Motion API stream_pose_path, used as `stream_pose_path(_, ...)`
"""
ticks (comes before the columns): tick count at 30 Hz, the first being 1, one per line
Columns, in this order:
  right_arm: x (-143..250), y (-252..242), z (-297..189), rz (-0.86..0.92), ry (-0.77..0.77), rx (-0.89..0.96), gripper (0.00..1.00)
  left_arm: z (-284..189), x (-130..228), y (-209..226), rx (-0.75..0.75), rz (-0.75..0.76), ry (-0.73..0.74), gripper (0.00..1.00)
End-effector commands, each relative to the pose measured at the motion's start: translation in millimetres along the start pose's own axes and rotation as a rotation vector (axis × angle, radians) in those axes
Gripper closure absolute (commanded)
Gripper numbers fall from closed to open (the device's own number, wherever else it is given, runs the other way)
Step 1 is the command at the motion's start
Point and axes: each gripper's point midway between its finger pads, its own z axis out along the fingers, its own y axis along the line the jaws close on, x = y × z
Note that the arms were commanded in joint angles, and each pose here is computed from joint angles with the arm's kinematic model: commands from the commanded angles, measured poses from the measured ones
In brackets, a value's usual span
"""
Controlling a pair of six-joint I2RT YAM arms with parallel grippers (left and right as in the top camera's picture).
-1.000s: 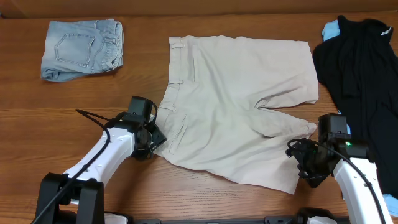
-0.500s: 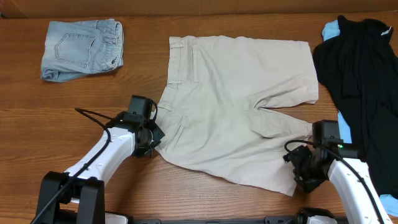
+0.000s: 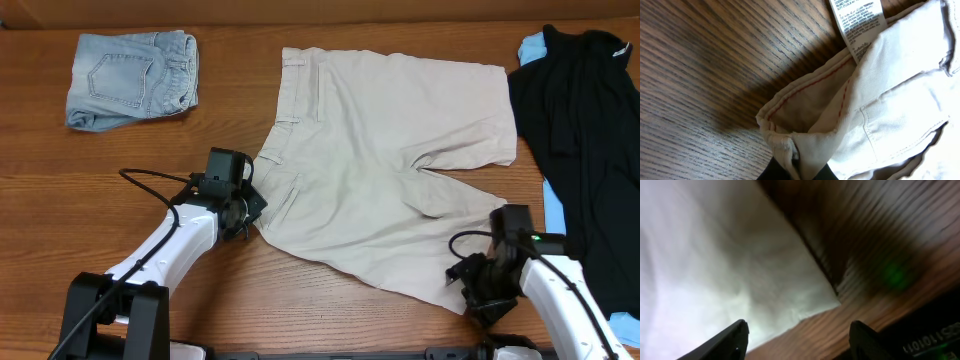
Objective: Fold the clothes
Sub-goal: 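Grasp the left side and right leg bottom edges with both grippers, then lift the bottom edges with both grippers and fold them up onto the waistband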
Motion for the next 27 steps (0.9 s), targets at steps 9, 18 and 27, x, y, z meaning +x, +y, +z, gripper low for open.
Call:
stream_pose_path(9,16.2,11.5,29.3,-0.011,-0.014,-0.018,0.34,2.8,2.4,6.1,-0.026,-0.001,0.005,0.96)
stream_pose_path(18,1.2,6.2,35.6,0.043,-0.078,0.04,0.47,2.6,5.0,10.0,-0.042,0.021,0.015,0.96)
stream_pose_path(27,9.1,7.5,36.0,-0.006,-0.029,0.039,0.93,-2.0,0.1,10.3,-0.049,0.071,0.024,0.96)
